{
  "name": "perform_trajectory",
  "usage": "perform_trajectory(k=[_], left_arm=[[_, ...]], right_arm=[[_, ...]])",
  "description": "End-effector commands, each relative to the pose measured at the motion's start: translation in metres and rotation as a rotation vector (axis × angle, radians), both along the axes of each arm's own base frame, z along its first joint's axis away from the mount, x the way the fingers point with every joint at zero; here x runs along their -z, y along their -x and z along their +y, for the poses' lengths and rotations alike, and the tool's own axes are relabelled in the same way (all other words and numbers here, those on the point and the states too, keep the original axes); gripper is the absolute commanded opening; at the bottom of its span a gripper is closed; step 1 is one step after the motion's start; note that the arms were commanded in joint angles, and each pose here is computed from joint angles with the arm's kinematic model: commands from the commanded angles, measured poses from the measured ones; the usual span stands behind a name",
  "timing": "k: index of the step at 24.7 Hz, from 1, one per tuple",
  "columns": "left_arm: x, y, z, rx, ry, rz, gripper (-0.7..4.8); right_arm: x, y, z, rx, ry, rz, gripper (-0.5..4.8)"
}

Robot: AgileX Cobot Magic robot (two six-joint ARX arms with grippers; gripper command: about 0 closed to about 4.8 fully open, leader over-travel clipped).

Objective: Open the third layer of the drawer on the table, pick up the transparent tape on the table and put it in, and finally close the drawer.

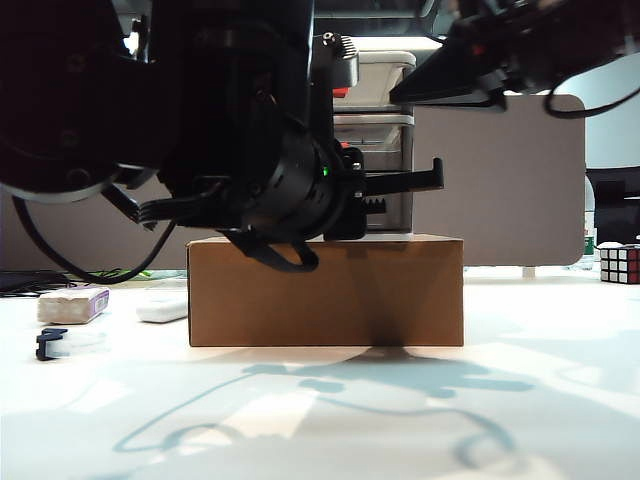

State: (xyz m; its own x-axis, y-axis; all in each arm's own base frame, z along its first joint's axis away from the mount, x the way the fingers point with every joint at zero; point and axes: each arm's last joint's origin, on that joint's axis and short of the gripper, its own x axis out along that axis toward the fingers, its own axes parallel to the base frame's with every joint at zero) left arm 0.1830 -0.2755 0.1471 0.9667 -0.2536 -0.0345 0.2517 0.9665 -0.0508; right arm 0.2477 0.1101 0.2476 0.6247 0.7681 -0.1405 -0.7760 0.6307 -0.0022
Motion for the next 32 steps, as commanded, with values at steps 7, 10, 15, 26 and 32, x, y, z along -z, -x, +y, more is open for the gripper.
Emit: perform_trajectory(k=[7,10,15,26,32], left_arm=[[0.004,0.034,-0.005,-0.027,-0.023,-0.002,-0.06],[0.005,0.053,-0.001,-0.033,-0.028,0.0,-0.06],[0.003,0.073,0.003,-0.021,-0.03,-0.004,-0.06],[-0.032,0.136,0.105,0.056,0.102,-0.064,-0.06],[-0.033,0.111,0.147,0.105,0.134,-0.03,-0.06]], right_arm=[[-0.004,-0.012,0.005,0.008,-0.008,-0.014,-0.02],[-0.004,-0.012,0.005,0.008,-0.008,-0.014,-0.02],[-0.004,-0.011,0.005,0.006,-0.009,-0.016,-0.02],[-0.004,-0.009,0.006,-0.046,-0.013,-0.003,-0.02],[-0.005,-0.006,0.006,-0.085,-0.038,0.047,-0.02]])
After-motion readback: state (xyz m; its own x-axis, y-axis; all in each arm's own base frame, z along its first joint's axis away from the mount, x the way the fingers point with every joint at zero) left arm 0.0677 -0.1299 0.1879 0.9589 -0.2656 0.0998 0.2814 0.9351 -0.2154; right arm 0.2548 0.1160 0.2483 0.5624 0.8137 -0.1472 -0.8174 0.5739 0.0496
